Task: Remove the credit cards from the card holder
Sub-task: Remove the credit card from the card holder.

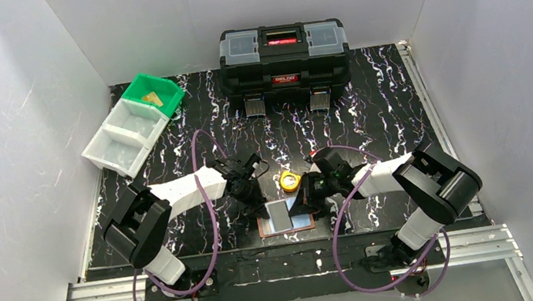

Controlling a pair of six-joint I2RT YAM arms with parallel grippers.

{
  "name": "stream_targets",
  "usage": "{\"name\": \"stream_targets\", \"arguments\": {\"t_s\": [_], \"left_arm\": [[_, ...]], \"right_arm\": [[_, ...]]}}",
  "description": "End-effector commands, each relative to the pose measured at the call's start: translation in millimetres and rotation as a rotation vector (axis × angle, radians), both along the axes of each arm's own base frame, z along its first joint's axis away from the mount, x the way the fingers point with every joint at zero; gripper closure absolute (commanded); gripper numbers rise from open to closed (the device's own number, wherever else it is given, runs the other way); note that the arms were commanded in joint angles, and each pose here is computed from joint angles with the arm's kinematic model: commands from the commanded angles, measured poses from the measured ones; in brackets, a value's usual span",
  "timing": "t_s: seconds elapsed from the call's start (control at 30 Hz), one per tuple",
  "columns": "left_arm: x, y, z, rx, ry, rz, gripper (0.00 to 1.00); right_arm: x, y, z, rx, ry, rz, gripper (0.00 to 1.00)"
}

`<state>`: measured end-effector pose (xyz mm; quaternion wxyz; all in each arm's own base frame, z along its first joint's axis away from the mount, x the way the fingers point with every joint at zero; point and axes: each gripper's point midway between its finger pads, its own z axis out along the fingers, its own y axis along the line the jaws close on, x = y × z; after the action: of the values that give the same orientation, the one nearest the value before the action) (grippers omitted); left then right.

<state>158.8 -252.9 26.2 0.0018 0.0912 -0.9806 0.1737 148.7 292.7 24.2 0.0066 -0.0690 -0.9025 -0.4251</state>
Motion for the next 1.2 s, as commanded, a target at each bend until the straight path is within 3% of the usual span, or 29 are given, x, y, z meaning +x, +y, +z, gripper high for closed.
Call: {"name": "stream_targets", "arguments": {"t_s": [0.0,0.2,0.4,0.5,0.9,1.17], "left_arm": [[-17,46,-30,0.214,0.048,0.004,1.0],[-18,47,-30,0.215,0.049,0.0,1.0],[-18,46,-30,0.21,0.052,-0.003,1.0],[-17,44,-29,0.202,0.049,-0.007,1.0],[-15,39,-28,0.189,0.049,-0.016,1.0],[-15,41,-28,0.195,0.05,-0.014,1.0]], "right_arm": [[0,-5,0,-0.007,-0.01,-0.008,0.92],[-1,-5,0,-0.003,-0.009,-0.007,0.91],[0,-2,2,0.016,-0.013,-0.001,0.7],[1,1,4,0.031,-0.013,0.005,0.68],[3,9,2,0.068,0.014,0.011,0.75],[1,6,-1,0.063,0.016,-0.004,0.88]]}}
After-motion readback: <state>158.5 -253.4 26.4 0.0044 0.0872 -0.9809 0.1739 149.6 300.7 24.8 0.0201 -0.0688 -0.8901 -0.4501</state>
